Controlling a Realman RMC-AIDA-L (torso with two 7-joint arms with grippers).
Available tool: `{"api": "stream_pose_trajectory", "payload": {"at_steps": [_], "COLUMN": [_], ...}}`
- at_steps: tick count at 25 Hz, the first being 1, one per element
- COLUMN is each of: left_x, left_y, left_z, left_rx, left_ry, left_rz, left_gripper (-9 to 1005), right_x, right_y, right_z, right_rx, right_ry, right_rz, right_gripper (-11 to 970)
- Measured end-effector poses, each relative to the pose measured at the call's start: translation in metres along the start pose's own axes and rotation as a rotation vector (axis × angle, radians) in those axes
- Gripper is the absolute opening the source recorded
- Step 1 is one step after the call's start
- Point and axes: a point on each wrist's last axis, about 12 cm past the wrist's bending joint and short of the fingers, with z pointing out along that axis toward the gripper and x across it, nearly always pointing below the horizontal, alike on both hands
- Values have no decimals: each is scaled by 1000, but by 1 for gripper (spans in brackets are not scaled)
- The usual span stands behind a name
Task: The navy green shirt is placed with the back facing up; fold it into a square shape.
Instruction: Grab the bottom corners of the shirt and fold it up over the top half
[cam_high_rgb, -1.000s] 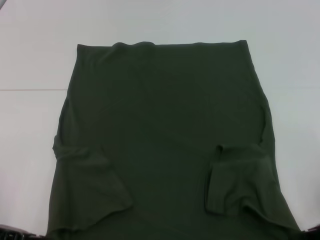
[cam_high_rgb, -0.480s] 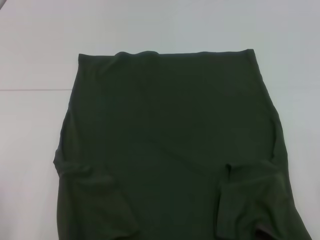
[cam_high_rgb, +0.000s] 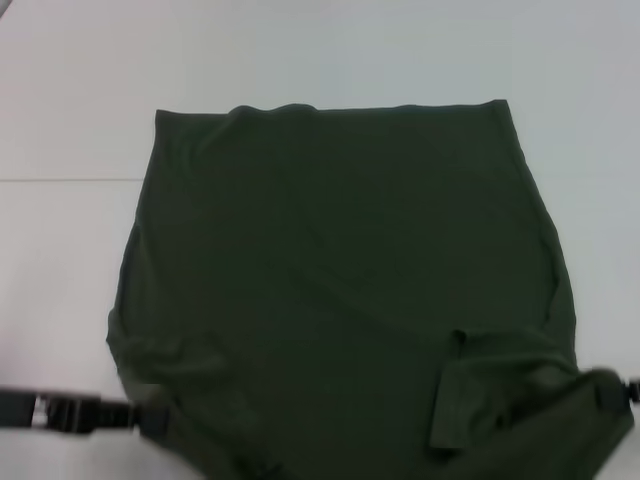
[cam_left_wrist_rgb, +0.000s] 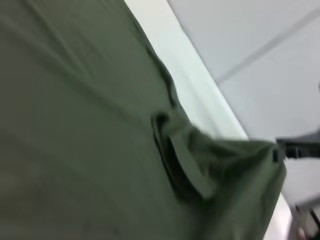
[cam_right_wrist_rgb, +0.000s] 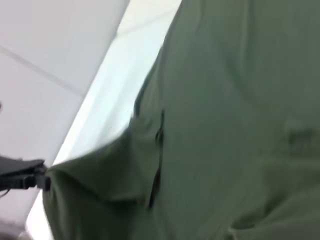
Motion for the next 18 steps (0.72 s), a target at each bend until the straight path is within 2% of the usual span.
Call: {"api": "stream_pose_trajectory", "payload": {"at_steps": [6, 7, 11, 12, 18], "left_x": [-17, -28, -42, -48, -74], "left_y": [15, 22, 24, 25, 35], "left_z": [7, 9, 5, 4, 5], "left_rx": [-41, -77, -106, -122, -220], "left_ry": [-85, -122, -164, -183, -289], "left_rz": [-35, -39, -25, -21, -15], "left_gripper": [50, 50, 50, 50, 50], "right_x": [-24, -32, -43, -51, -65], "right_y": [-5, -6, -5, -5, -7], "right_z": [-1, -1, -1, 0, 9], "right_rx": [29, 45, 47, 49, 58], "right_ry": [-138, -181, -246, -288, -360], "right_rz": [0, -3, -10, -13, -9], "right_gripper": [63, 63, 62, 62, 62]}}
